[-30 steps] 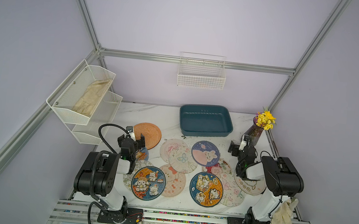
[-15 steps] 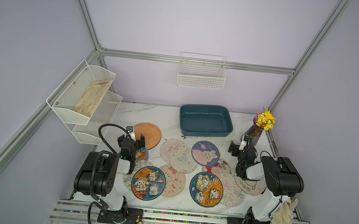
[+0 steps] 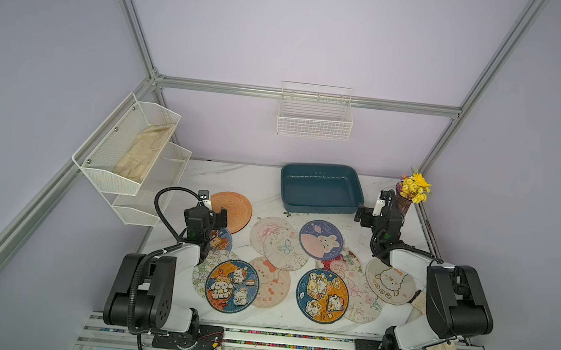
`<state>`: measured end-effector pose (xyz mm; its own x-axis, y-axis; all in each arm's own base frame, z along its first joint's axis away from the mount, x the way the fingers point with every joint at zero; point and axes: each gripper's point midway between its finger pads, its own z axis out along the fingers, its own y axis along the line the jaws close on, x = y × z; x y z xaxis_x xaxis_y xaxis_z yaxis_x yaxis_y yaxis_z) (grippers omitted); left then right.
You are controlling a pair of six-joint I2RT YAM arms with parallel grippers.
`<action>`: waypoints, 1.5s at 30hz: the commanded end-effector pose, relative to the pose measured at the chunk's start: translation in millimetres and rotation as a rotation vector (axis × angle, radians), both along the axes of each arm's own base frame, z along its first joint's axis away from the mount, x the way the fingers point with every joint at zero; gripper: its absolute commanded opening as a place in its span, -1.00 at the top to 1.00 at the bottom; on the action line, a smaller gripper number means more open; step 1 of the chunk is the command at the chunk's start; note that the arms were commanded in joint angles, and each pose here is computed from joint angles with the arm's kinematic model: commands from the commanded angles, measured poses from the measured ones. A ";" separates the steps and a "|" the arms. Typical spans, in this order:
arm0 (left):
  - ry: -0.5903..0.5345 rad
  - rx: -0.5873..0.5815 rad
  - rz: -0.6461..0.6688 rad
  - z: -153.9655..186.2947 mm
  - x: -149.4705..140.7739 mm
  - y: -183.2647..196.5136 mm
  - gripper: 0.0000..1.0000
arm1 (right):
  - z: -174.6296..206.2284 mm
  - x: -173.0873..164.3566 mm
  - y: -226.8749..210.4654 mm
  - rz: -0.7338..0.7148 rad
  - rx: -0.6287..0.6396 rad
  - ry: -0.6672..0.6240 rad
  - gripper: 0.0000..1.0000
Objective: Put the coasters into the storage box
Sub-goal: Move the storage box to the center of the board.
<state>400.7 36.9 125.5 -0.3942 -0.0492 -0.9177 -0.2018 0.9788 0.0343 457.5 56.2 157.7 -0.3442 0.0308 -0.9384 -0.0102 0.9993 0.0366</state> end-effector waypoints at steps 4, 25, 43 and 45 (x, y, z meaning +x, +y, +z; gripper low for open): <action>-0.041 -0.095 -0.049 40.7 10.6 -15.6 -1.00 | -27.5 8.6 43.2 0.072 -0.063 0.245 -0.95; 0.029 -0.227 -0.141 53.1 23.2 -65.6 -1.00 | -101.4 83.1 168.8 0.266 -0.158 0.597 -0.95; 0.039 -0.228 -0.176 59.9 32.5 -84.2 -1.00 | -61.3 65.9 217.8 0.322 0.007 0.533 -0.95; 0.040 -0.227 -0.176 60.2 32.2 -84.9 -1.00 | -50.6 67.5 223.4 0.323 0.052 0.514 -0.95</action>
